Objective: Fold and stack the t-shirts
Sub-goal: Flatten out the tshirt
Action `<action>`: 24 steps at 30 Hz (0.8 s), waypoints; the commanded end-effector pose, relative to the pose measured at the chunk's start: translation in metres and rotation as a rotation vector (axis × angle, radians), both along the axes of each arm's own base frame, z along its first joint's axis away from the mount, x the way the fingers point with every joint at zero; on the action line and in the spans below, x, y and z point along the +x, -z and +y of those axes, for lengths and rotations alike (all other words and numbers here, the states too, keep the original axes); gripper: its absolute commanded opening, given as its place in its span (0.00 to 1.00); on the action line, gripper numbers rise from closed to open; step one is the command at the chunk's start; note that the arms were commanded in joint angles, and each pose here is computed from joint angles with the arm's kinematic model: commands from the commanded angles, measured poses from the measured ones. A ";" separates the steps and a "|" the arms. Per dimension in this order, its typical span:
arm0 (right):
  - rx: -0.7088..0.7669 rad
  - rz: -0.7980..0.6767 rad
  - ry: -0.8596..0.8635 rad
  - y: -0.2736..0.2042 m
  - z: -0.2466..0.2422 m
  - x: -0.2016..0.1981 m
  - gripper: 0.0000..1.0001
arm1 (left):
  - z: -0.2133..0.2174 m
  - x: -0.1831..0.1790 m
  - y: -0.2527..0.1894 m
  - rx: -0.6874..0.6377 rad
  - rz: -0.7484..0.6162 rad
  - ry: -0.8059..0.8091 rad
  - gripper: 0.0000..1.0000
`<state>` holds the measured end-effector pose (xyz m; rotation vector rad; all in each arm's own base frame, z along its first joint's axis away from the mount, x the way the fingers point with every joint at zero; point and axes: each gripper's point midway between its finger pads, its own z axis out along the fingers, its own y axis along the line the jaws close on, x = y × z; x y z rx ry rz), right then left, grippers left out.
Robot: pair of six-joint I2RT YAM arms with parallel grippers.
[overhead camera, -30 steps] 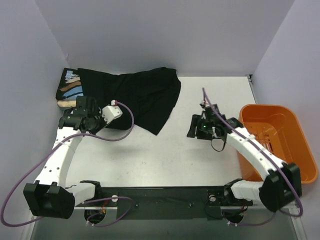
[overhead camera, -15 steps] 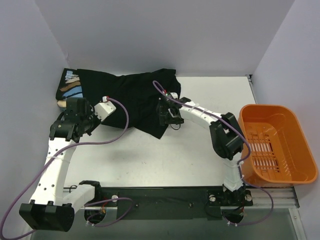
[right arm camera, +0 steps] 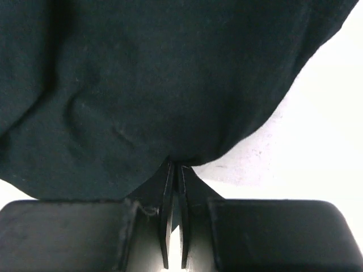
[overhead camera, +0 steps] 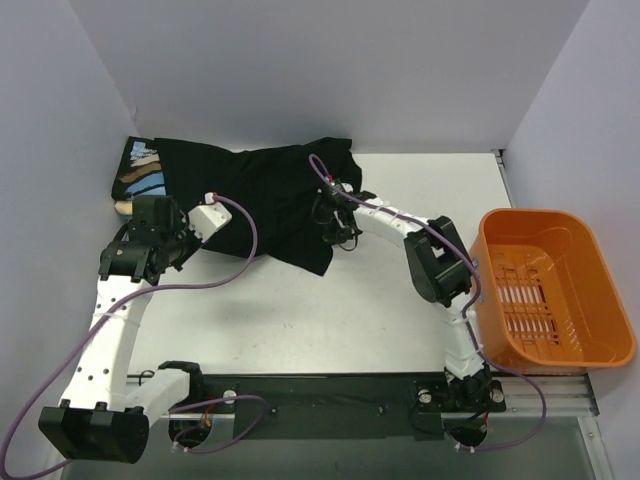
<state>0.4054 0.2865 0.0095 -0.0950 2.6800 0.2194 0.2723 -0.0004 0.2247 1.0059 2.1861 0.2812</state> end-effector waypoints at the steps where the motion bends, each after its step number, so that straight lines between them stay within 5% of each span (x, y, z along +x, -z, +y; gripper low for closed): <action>1: 0.096 0.089 0.072 0.019 -0.010 -0.008 0.00 | 0.003 0.006 -0.013 -0.005 -0.061 -0.023 0.00; 6: 0.197 -0.003 0.088 -0.033 -0.034 -0.012 0.00 | -0.001 0.001 -0.015 -0.027 -0.052 -0.015 0.00; 12: 0.279 -0.081 0.072 -0.098 -0.092 -0.082 0.00 | -0.007 -0.013 -0.027 -0.064 -0.040 -0.001 0.00; 20: 0.351 -0.496 0.195 -0.286 -0.181 -0.180 0.00 | -0.024 -0.027 -0.091 -0.188 -0.161 0.025 0.00; 24: 0.366 -0.607 0.228 -0.341 -0.194 -0.189 0.00 | -0.036 -0.013 -0.121 -0.249 -0.222 0.052 0.00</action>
